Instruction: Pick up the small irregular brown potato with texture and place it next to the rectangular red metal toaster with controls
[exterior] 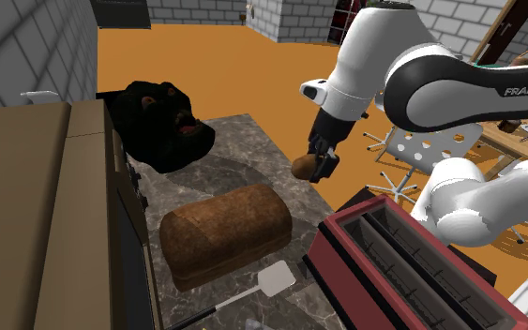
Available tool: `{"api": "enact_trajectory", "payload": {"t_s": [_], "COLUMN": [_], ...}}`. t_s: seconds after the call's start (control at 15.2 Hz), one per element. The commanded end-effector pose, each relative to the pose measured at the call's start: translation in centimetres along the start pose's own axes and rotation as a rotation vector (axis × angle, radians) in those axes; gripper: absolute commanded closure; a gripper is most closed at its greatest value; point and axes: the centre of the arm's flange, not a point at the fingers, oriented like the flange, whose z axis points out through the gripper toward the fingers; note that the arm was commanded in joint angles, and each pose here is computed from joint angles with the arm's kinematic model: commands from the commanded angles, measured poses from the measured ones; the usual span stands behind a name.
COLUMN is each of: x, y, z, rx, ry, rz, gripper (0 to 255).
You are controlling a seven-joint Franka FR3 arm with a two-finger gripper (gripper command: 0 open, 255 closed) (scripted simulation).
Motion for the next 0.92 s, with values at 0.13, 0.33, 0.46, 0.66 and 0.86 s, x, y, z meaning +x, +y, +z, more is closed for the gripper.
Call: {"api": "enact_trajectory", "payload": {"t_s": [0.13,0.33,0.46,0.66,0.86], "x": [-0.2,-0.3,-0.4,-0.6,-0.7], "y": [-0.1,-0.2,-0.2,-0.3,-0.4], "z": [2.1,3.7,4.8,6.3,7.9], "rx": [0.000,0.000,0.000,0.000,0.000], "ry": [0.000,0.000,0.000,0.000,0.000], "rz": [0.000,0.000,0.000,0.000,0.000], "gripper": [255,255,255,255,255]}}
